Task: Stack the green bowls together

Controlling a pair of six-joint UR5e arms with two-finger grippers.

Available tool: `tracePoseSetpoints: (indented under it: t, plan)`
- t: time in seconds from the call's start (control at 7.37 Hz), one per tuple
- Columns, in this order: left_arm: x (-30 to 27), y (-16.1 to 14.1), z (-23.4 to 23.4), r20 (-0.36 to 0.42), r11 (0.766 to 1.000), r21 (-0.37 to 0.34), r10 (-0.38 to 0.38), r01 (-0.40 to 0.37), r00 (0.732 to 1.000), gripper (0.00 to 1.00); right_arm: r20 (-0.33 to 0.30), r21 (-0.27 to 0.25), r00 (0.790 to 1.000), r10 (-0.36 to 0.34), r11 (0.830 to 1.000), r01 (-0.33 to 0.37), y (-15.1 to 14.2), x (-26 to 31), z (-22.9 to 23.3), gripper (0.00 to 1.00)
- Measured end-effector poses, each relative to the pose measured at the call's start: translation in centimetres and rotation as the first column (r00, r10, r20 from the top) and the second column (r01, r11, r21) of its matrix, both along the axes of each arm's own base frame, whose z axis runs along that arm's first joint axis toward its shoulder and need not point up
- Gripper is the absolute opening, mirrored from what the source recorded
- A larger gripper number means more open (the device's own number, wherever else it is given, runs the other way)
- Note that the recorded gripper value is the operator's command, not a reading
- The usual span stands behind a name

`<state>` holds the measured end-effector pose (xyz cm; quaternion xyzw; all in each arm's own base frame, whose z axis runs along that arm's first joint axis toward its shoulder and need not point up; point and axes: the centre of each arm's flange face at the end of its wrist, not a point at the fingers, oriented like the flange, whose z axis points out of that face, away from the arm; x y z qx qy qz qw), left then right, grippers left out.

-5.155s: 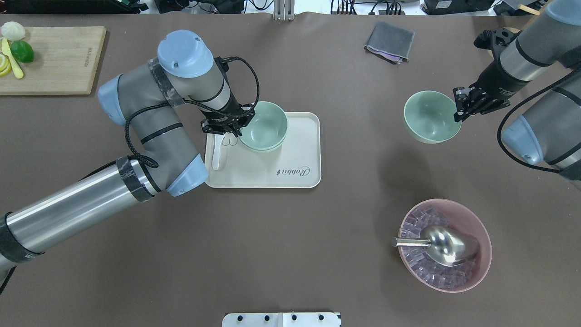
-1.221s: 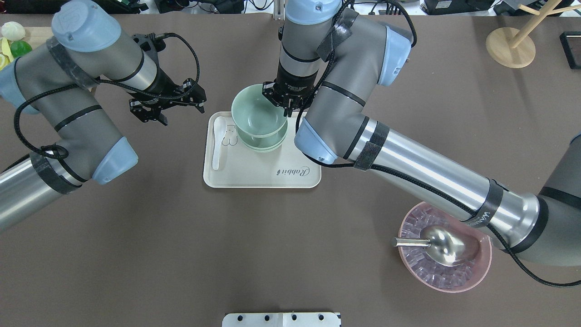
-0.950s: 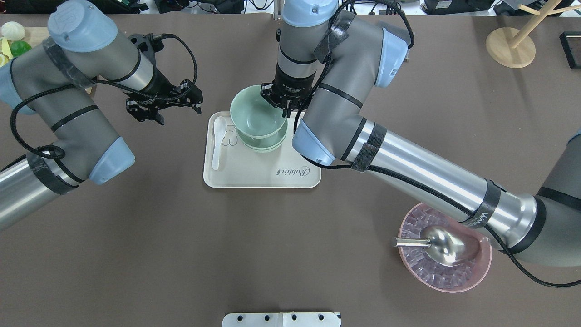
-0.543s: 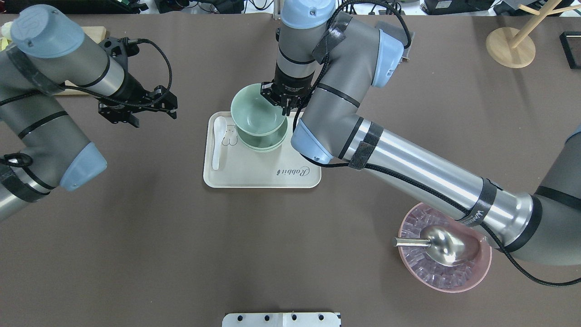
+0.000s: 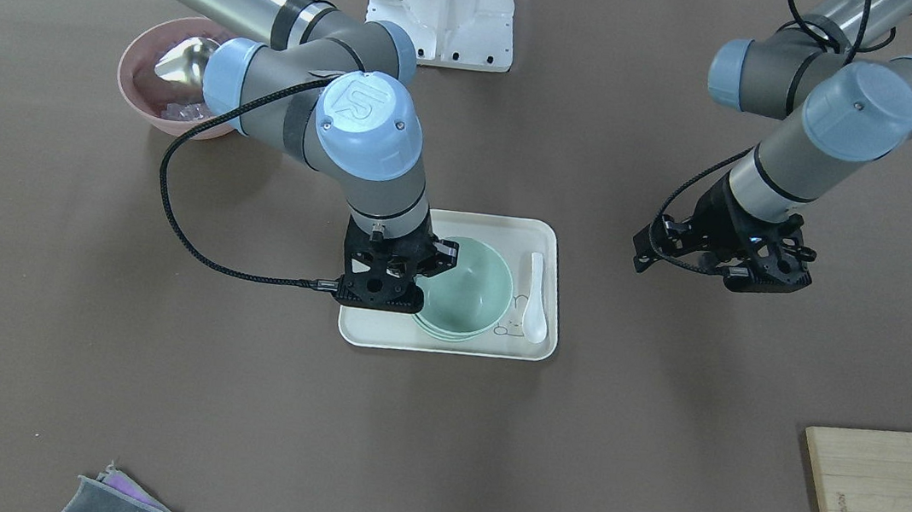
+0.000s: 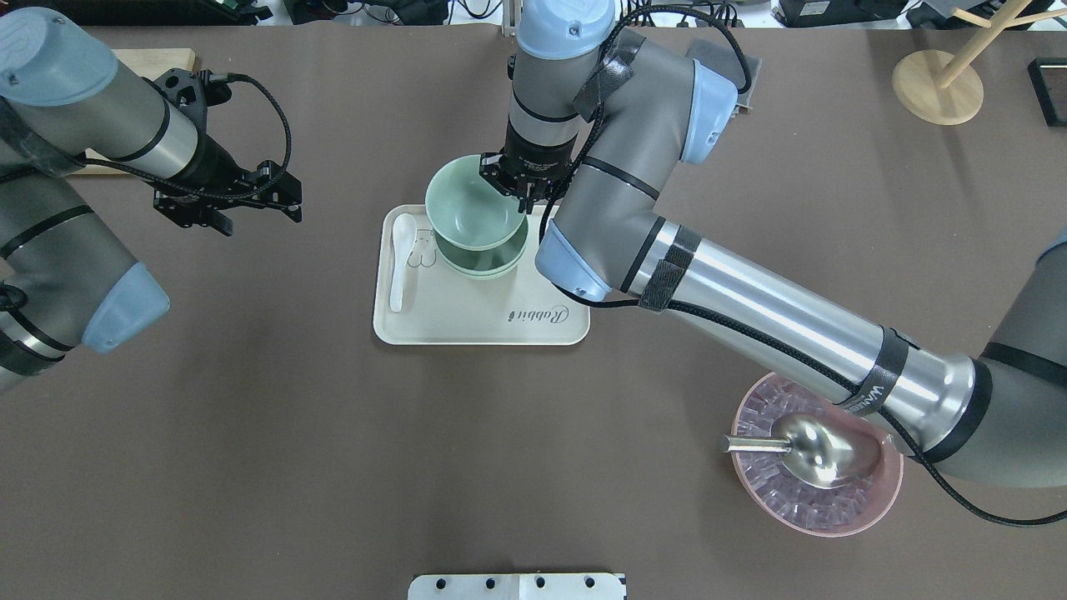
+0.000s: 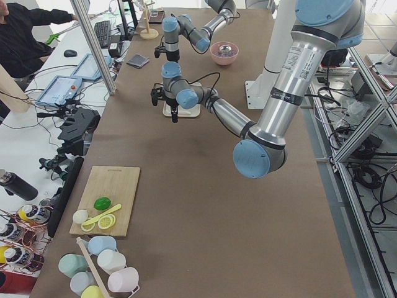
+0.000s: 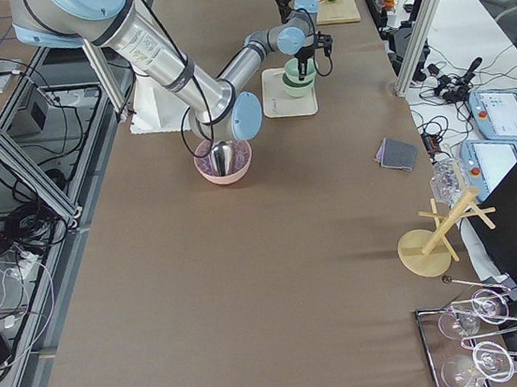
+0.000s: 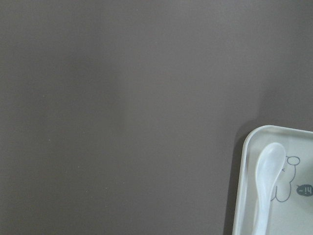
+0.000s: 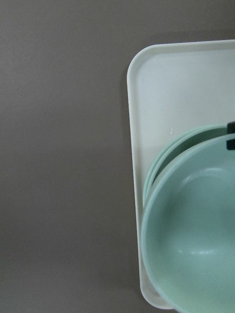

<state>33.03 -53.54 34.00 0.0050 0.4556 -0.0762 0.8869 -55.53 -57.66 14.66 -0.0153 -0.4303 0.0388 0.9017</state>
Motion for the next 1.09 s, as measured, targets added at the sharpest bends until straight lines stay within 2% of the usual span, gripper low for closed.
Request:
tracePoseSetpoints:
  t: [1.09]
  plan:
    - [0.0,0.0,0.2,0.002,1.0,-0.003,0.001,-0.001,1.0,0.98,-0.015,-0.014,1.0,-0.008,1.0,0.007,0.1,-0.9,1.1,0.0]
